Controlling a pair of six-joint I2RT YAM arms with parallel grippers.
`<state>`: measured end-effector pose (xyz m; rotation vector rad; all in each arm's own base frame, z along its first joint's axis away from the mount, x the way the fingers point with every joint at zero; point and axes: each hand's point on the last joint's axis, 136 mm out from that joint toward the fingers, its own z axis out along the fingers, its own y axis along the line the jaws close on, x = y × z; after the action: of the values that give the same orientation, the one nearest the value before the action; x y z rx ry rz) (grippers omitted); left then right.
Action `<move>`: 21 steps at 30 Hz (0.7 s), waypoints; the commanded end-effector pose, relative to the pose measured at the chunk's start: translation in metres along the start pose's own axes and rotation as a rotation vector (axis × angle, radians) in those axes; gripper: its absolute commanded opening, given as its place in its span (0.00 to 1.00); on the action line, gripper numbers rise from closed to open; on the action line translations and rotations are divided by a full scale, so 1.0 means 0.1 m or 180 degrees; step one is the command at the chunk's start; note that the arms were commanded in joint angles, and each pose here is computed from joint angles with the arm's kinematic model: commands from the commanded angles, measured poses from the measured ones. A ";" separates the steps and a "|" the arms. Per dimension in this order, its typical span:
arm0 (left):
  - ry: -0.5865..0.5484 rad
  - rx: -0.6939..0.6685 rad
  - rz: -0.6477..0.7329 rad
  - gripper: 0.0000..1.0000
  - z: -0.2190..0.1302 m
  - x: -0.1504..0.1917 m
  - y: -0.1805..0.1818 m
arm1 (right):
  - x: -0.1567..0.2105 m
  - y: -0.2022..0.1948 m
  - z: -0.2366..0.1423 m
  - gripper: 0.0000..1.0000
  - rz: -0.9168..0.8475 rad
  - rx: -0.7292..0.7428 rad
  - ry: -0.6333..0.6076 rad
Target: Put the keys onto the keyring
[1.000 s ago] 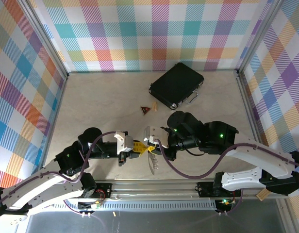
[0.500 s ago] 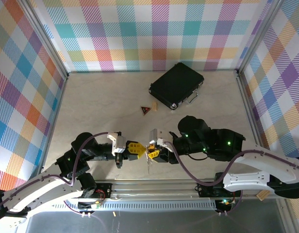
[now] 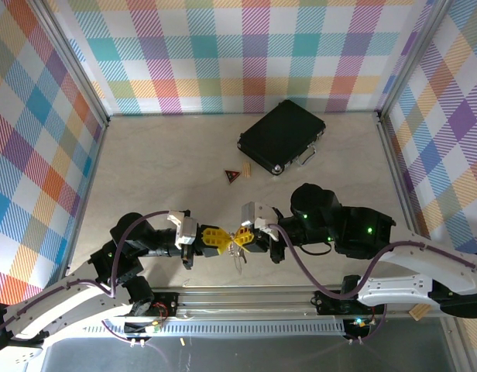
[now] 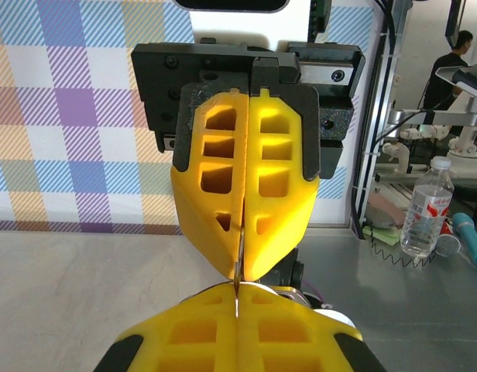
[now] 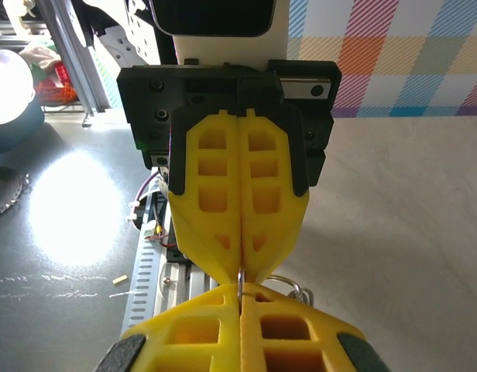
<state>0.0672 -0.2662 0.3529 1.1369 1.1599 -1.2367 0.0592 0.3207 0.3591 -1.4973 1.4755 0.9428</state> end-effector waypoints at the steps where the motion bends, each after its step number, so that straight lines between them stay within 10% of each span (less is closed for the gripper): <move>1: -0.0088 0.0006 0.0130 0.00 -0.04 -0.10 -0.04 | -0.03 -0.04 0.01 0.00 -0.0065 0.0075 0.0042; 6: 0.0277 -0.0277 0.0237 0.29 -0.10 0.01 0.08 | 0.09 -0.09 -0.02 0.00 -0.0183 0.0162 0.0417; 21: 0.0548 -0.0348 0.0210 0.19 0.01 0.12 0.21 | 0.24 -0.14 0.08 0.00 -0.0304 0.0161 0.1031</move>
<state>0.0907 -0.2675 0.3321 1.2021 1.3143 -1.0225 0.0758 0.3199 0.3196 -1.7396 1.6656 0.6237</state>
